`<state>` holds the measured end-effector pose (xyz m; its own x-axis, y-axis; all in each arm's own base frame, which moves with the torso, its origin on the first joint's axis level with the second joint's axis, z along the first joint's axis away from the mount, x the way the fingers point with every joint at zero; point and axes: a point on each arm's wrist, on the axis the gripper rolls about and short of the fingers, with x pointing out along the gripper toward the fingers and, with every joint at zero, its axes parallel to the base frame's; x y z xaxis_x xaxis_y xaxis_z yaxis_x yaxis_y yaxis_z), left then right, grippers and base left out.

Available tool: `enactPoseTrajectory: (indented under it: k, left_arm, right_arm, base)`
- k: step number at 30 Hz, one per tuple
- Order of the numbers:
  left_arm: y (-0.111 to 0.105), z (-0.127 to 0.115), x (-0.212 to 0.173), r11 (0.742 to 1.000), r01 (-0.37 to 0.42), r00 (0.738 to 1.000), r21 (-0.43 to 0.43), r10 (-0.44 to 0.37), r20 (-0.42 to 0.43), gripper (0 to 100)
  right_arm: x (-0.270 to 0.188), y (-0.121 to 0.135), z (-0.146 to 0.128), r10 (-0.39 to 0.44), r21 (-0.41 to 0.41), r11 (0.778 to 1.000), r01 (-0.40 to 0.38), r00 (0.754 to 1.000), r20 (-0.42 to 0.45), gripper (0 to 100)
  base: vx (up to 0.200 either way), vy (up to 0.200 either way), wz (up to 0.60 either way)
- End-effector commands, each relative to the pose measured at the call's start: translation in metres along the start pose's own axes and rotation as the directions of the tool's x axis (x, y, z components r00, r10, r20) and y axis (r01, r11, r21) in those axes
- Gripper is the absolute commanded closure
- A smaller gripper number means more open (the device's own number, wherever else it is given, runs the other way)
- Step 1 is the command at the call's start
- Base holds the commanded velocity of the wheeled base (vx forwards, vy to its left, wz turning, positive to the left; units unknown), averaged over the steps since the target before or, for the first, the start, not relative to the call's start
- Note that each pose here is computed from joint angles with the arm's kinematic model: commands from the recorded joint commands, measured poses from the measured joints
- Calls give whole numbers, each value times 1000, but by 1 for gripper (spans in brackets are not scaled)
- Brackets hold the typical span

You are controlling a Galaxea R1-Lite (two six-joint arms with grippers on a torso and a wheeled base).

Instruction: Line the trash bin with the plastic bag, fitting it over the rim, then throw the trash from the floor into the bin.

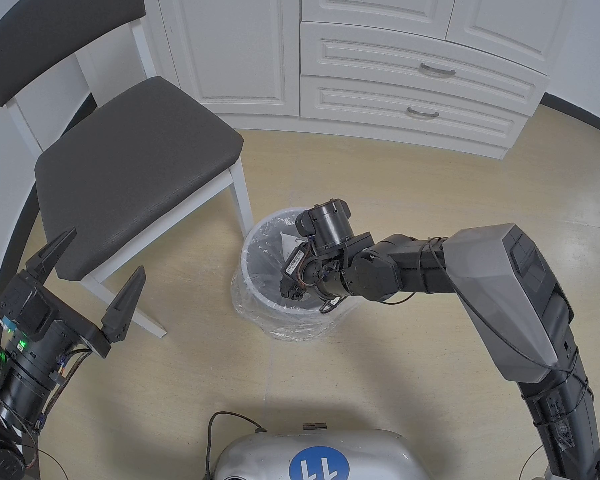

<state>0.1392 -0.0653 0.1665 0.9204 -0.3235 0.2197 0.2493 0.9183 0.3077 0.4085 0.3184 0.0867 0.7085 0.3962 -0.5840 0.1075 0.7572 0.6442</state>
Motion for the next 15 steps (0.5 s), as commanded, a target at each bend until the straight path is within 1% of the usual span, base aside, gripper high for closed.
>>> enactPoseTrajectory:
  k: [1,6,10,15]
  left_arm:
    - [0,0,0,1000,0,1000,0,0,-1,0]
    - [0,0,0,1000,0,1000,0,0,-1,0]
    - [0,0,0,1000,0,1000,0,0,-1,0]
    - [0,0,0,1000,-1,1000,0,1,1,0]
  right_arm:
    - [1,0,-2,5,1,1000,-5,1000,2,0]
    - [2,0,-1,12,3,1000,-12,1000,10,0]
    - [2,2,1,15,7,1000,-15,999,46,0]
    - [2,3,2,26,19,999,-27,998,58,0]
  base:
    - [0,0,0]
    - [0,0,0]
    - [0,0,0]
    - [0,0,0]
